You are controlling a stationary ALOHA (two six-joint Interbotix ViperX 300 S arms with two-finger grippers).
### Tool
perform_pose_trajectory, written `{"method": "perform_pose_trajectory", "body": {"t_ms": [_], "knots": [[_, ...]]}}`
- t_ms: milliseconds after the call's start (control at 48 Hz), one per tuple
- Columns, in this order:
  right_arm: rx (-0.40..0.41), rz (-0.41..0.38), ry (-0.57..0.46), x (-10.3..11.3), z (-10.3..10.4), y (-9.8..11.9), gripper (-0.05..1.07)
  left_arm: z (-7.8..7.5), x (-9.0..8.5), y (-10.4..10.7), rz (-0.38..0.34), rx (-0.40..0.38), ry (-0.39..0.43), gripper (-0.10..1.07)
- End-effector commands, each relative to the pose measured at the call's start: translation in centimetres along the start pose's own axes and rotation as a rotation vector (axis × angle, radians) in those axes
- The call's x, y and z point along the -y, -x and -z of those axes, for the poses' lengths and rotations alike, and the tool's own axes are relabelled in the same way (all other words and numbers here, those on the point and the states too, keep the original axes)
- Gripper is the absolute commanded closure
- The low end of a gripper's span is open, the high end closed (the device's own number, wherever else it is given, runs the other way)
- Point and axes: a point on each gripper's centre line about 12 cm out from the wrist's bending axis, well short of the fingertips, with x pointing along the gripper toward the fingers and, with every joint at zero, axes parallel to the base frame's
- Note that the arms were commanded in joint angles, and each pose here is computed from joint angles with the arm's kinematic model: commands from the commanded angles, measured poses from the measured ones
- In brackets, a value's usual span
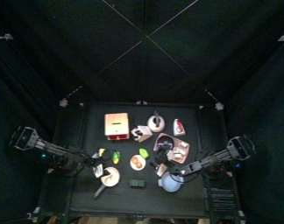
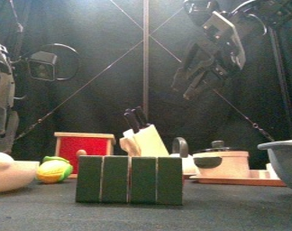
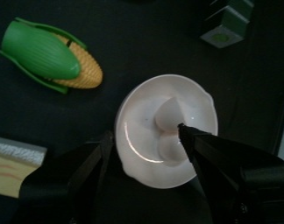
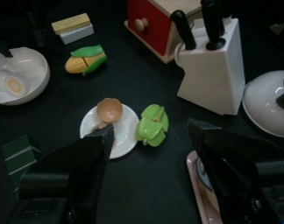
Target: Grab pan
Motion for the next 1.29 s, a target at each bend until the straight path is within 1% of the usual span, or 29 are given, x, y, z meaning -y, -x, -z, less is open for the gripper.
{"method": "perform_pose_trajectory", "body": {"t_ms": [0, 104, 375, 479, 625, 854, 1021, 1271], "knots": [[-0.005, -0.025, -0.044, 0.0, -0.5, 0.6, 0.05, -0.8, 0.2, 0.3, -0.033, -0.01, -0.016, 0.03], [-0.026, -0.029, -0.067, 0.2, -0.2, 0.9, 0.05, -0.7, -0.2, 0.0, -0.076, -0.04, -0.042, 0.03], [-0.074, -0.019, -0.102, 0.6, 0.9, 1.2, 0.05, -0.3, -0.5, -1.9, -0.136, -0.109, -0.075, 0.03], [-0.081, -0.017, -0.106, 0.7, 1.1, 1.2, 0.05, -0.3, -0.7, -2.4, -0.154, -0.12, -0.099, 0.05], [-0.084, -0.015, -0.105, 0.7, 1.2, 1.2, 0.05, -0.5, -0.8, -3.0, -0.173, -0.135, -0.107, 0.1], [-0.102, -0.017, -0.115, 1.0, 1.7, 1.5, 0.05, -0.2, -1.3, -3.7, -0.196, -0.161, -0.097, 0.2], [-0.114, -0.015, -0.13, 1.2, 2.0, 1.8, 0.05, -0.4, -1.2, -3.8, -0.197, -0.161, -0.094, 0.31], [-0.135, -0.012, -0.135, 1.3, 2.6, 1.9, 0.05, -1.0, -1.0, -3.5, -0.211, -0.163, -0.093, 0.59]]}}
